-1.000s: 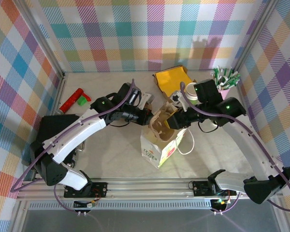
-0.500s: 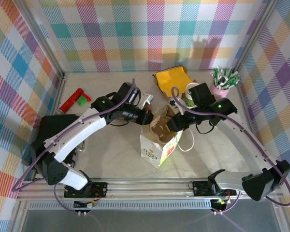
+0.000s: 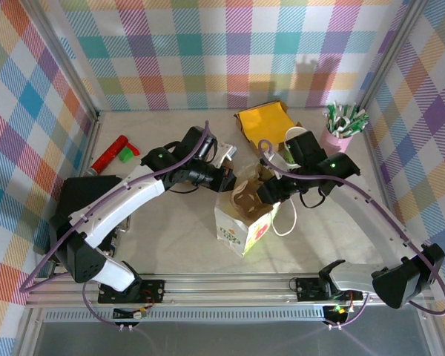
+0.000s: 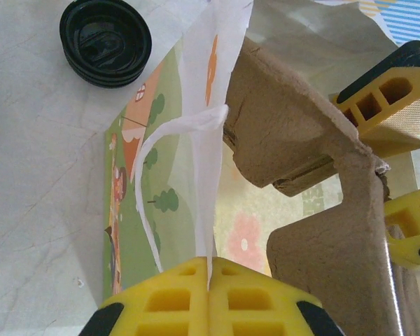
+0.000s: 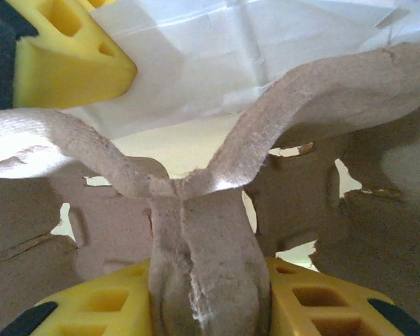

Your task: Pack the takeout coffee

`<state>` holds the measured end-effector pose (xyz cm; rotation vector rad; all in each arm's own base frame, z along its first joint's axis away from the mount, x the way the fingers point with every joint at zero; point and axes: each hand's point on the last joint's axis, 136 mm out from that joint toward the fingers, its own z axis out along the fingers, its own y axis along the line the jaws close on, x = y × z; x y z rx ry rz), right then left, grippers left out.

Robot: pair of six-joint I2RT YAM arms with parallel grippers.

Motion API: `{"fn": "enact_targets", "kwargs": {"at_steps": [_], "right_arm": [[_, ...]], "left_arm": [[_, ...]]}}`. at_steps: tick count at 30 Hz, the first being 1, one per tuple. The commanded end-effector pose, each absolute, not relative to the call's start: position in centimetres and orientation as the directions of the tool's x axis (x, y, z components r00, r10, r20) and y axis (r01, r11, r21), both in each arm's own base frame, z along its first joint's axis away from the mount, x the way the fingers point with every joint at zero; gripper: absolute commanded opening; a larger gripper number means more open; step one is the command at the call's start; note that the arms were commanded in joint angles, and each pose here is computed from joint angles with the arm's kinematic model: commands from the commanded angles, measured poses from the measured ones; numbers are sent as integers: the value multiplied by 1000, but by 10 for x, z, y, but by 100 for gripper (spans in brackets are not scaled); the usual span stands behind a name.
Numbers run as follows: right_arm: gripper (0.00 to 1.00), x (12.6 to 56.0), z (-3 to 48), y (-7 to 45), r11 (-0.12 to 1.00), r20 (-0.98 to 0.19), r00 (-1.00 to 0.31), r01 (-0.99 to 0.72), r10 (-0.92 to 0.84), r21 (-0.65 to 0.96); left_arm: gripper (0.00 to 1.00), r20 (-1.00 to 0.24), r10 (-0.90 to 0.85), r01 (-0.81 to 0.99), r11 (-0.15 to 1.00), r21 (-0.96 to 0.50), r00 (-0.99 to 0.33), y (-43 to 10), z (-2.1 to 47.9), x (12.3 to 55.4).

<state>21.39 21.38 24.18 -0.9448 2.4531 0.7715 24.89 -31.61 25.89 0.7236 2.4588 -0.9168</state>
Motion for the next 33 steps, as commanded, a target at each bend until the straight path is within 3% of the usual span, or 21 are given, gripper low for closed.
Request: {"fn": "enact_targets", "kwargs": {"at_steps": [1,19,33], "right_arm": [[38,213,237,206,658,-509,-700,-690,-501,302],[39,206,222,207,670,-376,-667,-728,-644,144],[40,199,199,207,669,-197,-675,-735,-711,106]], "left_arm": [[0,-540,331,608,628,-486,-773,-317,263,248],[0,-536,319,591,655,-472,-782,-314,261,252],[0,-556,275,559,702,-442,-784,-302,261,255]]}}
